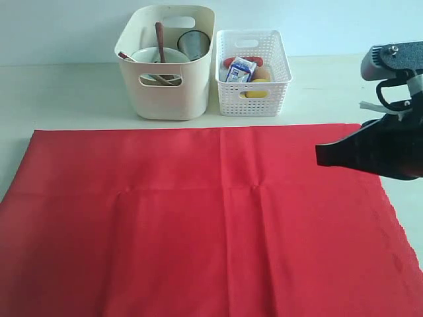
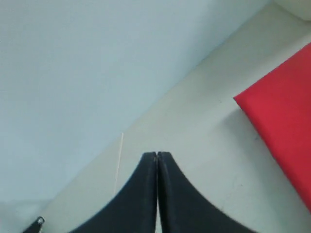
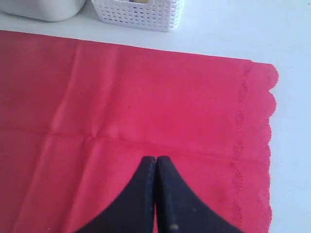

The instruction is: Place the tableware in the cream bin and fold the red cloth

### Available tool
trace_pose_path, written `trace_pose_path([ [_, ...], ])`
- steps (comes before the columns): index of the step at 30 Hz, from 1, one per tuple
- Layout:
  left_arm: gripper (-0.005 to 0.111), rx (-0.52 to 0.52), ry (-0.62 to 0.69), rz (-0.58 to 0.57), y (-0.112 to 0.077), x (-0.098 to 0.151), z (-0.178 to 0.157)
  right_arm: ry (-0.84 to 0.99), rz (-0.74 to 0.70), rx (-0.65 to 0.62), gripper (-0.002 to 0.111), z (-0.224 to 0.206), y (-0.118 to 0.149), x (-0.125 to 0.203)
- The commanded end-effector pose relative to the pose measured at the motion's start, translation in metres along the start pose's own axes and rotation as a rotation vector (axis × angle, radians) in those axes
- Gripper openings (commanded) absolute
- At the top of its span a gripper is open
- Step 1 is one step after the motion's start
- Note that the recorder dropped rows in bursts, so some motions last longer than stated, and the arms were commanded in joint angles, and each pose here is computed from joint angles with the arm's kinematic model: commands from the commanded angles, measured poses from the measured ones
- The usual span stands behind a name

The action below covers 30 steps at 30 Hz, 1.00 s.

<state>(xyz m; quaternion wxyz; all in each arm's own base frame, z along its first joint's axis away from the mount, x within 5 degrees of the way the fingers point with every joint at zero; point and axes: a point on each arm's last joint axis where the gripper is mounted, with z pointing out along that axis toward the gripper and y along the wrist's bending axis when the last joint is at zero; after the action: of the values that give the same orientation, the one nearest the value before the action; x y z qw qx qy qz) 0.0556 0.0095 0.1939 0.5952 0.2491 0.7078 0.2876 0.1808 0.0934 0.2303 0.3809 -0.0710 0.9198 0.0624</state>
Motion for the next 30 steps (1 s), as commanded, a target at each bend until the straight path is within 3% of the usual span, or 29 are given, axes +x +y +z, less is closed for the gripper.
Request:
trace_pose_path([
  [1, 0.003, -0.056, -0.214, -0.247, 0.007, -0.018, -0.003, -0.031, -0.006, -0.034, 0.000, -0.001, 0.002, -0.002],
  [5, 0.003, -0.001, -0.338, -0.966, 0.013, -0.026, -0.005, -0.054, -0.007, -0.069, 0.000, -0.002, 0.006, -0.004],
  [7, 0.003, 0.026, -0.444, -1.198, 0.019, -0.031, -0.008, -0.067, -0.007, -0.087, 0.000, -0.002, 0.007, -0.005],
  [9, 0.003, 0.056, -0.458, -1.332, 0.020, -0.032, -0.009, -0.077, -0.013, -0.098, 0.000, -0.002, 0.008, -0.006],
  [11, 0.003, 0.064, -0.389, -1.363, 0.025, -0.036, -0.010, -0.085, -0.013, -0.111, 0.000, -0.002, 0.009, -0.007],
  [13, 0.003, 0.071, -0.231, -1.366, 0.031, -0.042, -0.007, -0.092, -0.013, -0.123, 0.000, -0.002, 0.011, -0.007],
  [20, 0.003, 0.094, 0.102, -1.301, 0.054, -0.067, 0.022, -0.108, -0.036, -0.156, 0.000, 0.001, 0.015, -0.009],
  [24, 0.003, 0.097, 0.100, -1.302, 0.063, -0.079, 0.038, -0.095, -0.039, -0.156, 0.000, 0.005, 0.016, -0.007],
  [27, 0.003, 0.090, -0.039, -1.310, 0.070, -0.088, 0.047, -0.087, -0.040, -0.154, 0.000, 0.007, 0.016, -0.007],
  [30, 0.003, 0.088, -0.094, -1.312, 0.073, -0.094, 0.056, -0.087, -0.040, -0.154, 0.000, 0.007, 0.016, -0.007],
])
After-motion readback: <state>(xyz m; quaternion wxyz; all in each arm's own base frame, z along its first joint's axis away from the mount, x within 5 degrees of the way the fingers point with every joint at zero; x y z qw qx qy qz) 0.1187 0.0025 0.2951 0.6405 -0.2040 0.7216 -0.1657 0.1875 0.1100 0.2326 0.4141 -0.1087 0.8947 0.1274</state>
